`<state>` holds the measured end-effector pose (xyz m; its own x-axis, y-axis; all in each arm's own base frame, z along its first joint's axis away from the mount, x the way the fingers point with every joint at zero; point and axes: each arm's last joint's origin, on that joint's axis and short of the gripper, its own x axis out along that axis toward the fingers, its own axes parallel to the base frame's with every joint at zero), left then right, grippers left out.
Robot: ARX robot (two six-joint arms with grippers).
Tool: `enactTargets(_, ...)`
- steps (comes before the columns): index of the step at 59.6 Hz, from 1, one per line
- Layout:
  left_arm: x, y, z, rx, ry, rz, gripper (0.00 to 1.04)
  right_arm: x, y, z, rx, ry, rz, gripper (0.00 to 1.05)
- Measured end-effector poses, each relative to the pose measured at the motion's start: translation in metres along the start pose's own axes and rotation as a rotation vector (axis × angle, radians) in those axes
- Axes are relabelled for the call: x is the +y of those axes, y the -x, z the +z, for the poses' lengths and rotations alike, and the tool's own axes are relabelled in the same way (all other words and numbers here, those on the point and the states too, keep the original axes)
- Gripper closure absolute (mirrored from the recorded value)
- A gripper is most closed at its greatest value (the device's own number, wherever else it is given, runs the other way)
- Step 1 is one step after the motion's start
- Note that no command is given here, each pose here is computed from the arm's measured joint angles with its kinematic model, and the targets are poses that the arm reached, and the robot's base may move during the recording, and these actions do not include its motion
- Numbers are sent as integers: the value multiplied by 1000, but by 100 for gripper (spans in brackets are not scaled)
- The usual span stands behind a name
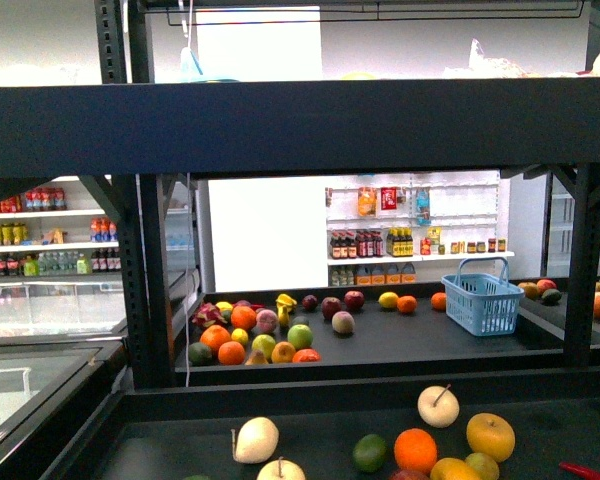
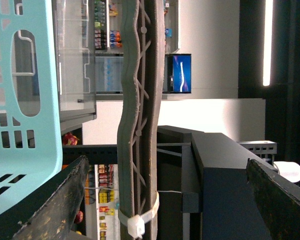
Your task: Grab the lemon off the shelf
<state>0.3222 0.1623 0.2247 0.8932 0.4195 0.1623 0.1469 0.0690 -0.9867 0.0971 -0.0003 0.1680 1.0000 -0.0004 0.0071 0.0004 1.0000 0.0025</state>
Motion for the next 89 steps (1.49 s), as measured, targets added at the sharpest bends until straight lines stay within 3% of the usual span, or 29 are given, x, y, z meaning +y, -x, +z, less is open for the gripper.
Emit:
enactTargets(10,-24,20,2,-8,-127,139,8,0,0,0,0,0,0,2)
enactTargets(24,-85,75,-9,-3,-625,330,8,0,0,0,0,0,0,2)
enactTargets(38,-140,170,-33,58,-1026,264,8,0,0,0,0,0,0,2)
enactTargets(40,-143,190,-35,167,-1107,145,14,0,0,0,0,0,0,2)
enactTargets(44,-130,227,-45,364,-1293,-34,28,0,0,0,0,0,0,2)
enactTargets(50,-96,259,-51,466,-1413,-207,48,0,0,0,0,0,0,2)
enactTargets(61,-37,269,-51,474,-1482,-200,84,0,0,0,0,0,0,2)
enactTargets(66,-26,271,-52,476,-1489,-200,103,0,0,0,0,0,0,2)
enactTargets(89,-6,275,-51,470,-1494,-208,102,0,0,0,-1,0,0,2)
